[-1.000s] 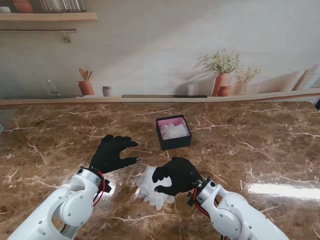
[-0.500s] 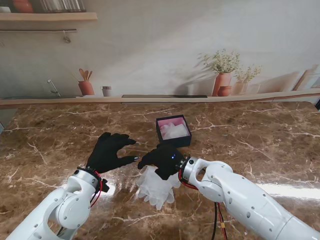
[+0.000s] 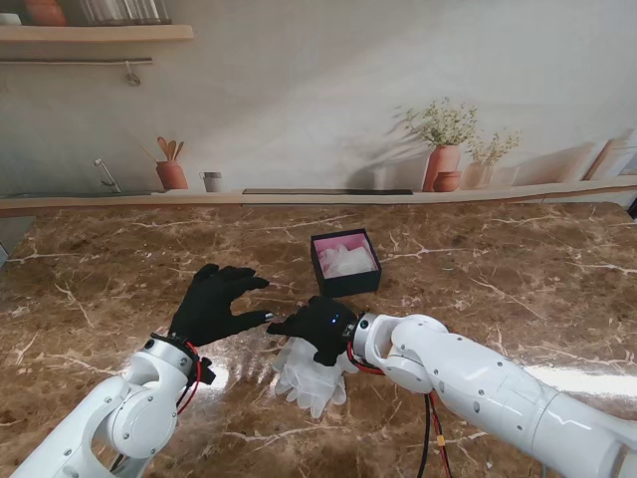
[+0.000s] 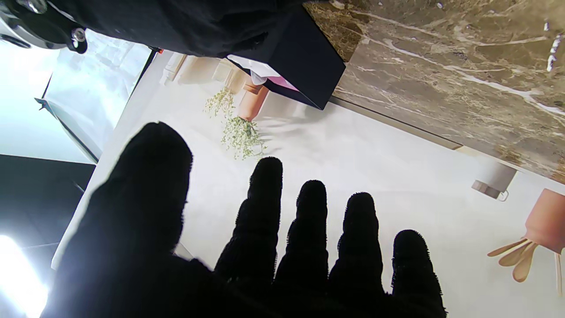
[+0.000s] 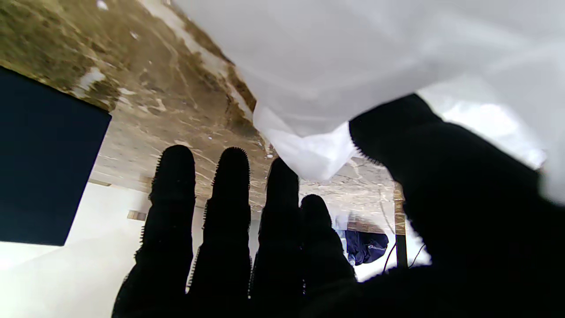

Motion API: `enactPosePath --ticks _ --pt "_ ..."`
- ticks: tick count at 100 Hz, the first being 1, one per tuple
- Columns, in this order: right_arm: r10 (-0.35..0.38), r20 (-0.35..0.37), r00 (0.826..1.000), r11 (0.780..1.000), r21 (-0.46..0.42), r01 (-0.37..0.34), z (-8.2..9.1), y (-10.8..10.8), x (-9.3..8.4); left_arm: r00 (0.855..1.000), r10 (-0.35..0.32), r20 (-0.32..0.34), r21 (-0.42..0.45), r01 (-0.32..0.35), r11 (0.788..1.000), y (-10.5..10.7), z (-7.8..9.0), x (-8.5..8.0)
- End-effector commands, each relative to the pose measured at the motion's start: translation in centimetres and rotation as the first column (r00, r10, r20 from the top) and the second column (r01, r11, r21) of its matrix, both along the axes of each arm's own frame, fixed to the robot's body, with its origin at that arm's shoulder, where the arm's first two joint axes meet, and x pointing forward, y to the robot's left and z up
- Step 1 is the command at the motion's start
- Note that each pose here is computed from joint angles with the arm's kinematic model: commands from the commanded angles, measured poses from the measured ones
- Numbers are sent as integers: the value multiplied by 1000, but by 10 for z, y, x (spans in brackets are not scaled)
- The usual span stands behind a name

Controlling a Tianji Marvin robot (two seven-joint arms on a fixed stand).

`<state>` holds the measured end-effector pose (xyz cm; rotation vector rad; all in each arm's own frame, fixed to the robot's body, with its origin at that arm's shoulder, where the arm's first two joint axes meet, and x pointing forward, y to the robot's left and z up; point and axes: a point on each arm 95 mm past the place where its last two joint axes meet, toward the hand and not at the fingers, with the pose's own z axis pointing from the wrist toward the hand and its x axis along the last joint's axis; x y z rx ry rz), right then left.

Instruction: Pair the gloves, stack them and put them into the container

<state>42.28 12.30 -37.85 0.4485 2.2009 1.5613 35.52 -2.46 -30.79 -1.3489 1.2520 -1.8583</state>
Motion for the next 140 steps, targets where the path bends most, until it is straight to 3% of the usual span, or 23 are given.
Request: enactPosePath --ticks 1,42,56,68,80,91,104,122,140 --pt "-4 -9 1000 1000 -17 4 -8 -2 -2 1000 -4 -9 -2 4 1000 -1 -1 -3" --pt "13 30 999 997 71 -15 -17 -4 -8 1000 -7 -16 -5 7 1000 -4 -1 -3" --pt "-8 29 1000 988 155 3 -13 -8 -5 1000 -9 -14 -4 9 1000 -4 -1 -2" --pt "-59 28 998 962 270 49 -6 -17 -3 1000 -7 -15 -3 7 1000 -4 -1 -2" --pt "-104 40 994 920 383 81 0 -30 -5 1000 -10 -17 -3 10 1000 -4 -1 -2" --pt "-142 59 988 891 442 102 0 -44 -10 1000 -14 -20 -4 14 1000 -5 -1 -2" --pt "-169 57 984 889 440 128 -8 -58 -18 999 -23 -25 -8 23 1000 -7 -2 -2" --pt "-170 97 981 893 436 112 -25 -65 -27 999 -30 -27 -10 29 1000 -9 -1 -1" --pt "-191 37 981 888 432 157 -32 -74 -37 999 -27 -31 -3 27 1000 -7 -1 -1"
